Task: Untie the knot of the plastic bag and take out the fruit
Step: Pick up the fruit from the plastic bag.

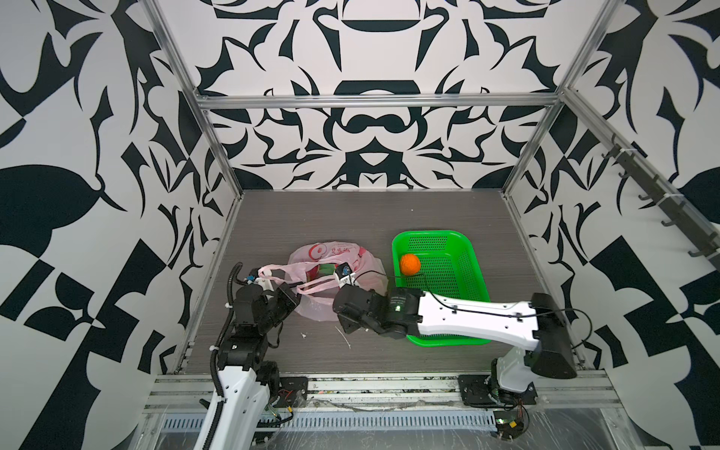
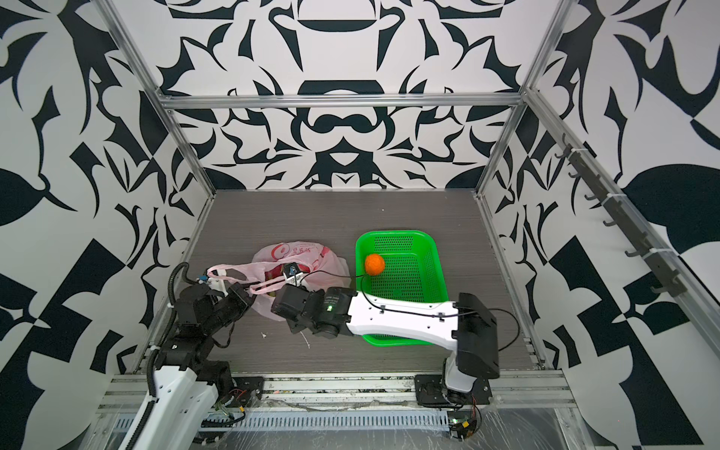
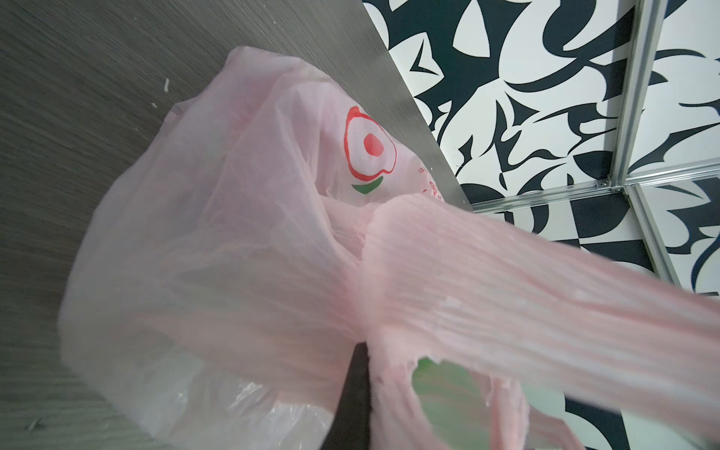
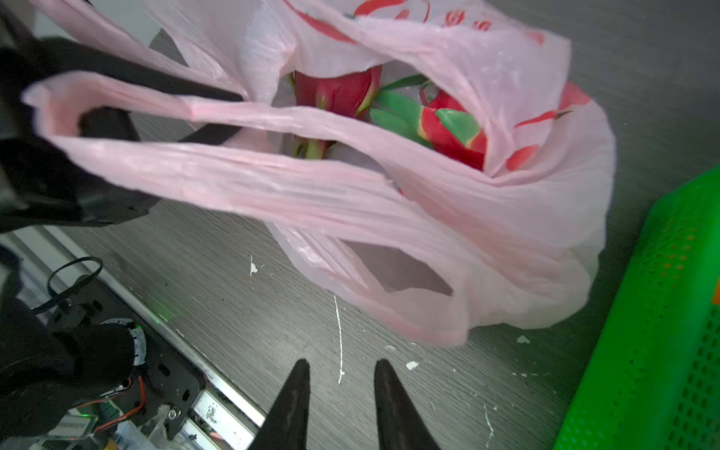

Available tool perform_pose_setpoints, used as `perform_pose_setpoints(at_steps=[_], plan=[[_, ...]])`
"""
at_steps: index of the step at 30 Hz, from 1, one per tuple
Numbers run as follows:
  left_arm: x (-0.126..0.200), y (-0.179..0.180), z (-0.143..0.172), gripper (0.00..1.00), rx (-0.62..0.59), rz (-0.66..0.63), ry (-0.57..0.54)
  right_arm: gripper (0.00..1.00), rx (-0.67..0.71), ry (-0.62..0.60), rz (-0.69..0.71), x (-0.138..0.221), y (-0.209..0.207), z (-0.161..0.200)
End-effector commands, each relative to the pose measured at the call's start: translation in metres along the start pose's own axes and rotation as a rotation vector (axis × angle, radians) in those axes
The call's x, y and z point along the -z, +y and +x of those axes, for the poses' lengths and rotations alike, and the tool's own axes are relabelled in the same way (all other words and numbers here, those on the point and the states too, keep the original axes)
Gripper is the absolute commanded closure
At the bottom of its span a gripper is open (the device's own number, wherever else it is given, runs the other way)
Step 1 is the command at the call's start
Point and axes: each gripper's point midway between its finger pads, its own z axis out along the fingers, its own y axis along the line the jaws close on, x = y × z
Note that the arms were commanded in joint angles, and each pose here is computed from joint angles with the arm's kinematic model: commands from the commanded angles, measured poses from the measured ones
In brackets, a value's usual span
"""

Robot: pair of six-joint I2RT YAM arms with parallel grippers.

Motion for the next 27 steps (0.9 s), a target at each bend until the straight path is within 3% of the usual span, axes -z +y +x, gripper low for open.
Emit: perform_pose_setpoints(at_steps=[1,16,27], plan=[[0.001,0.008,0.013,1.00,0.028,-0.003,0.035,0.70,-0.037,-0.055,-0.055,-0.005,0.024,-0.026],[0.015,0.029,0.047,1.00,0.087,0.000,0.098,0.75,-0.067,-0.071,0.071,-0.057,0.022,-0.052],[0.018,0.041,0.062,1.00,0.104,-0.011,0.128,0.74,-0.103,-0.004,0.212,-0.073,-0.017,-0.030]])
